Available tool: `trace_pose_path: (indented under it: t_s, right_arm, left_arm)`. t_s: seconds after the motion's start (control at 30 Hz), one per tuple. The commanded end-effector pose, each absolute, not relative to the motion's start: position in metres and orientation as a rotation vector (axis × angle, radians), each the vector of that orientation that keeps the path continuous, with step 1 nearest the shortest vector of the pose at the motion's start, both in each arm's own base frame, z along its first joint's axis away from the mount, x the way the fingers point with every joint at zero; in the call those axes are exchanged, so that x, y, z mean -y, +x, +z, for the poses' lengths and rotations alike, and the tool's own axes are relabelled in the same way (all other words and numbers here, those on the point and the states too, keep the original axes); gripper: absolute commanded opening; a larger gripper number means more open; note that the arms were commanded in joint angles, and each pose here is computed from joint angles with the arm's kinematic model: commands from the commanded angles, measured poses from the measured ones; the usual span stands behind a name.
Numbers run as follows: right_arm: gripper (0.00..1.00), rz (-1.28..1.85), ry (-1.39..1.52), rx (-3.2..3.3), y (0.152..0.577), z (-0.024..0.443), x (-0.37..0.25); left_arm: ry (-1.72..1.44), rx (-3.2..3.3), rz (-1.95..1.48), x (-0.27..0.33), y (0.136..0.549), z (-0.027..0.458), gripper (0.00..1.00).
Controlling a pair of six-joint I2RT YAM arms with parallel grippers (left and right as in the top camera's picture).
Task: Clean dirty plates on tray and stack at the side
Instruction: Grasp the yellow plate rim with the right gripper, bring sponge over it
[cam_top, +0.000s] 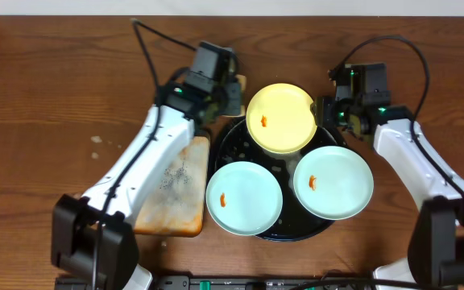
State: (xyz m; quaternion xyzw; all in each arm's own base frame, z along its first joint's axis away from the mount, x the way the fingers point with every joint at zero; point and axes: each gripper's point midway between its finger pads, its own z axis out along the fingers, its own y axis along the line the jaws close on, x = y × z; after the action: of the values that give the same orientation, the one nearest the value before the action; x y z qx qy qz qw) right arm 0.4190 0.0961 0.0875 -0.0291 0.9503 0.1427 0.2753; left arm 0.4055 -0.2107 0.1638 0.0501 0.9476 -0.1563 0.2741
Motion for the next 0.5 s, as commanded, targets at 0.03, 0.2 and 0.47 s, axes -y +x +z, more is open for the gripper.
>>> trace_pose_path:
  t_s: [0.03,0.2,0.47]
  right_arm:
    - [0.41,0.323,-0.054,-2.581,0.428,0.067,-0.093]
    - [0.32,0.361,-0.052,-2.628,0.425,0.047,-0.098]
    - [0.22,0.362,-0.046,-2.669,0.424,0.025,-0.101]
  left_arm:
    - [0.122,-2.551,-0.463,0.235,0.414,0.149,0.07]
    - [0.130,-2.548,-0.491,0.255,0.417,0.136,0.08]
    - [0.181,-2.568,-0.498,0.276,0.413,0.116,0.08]
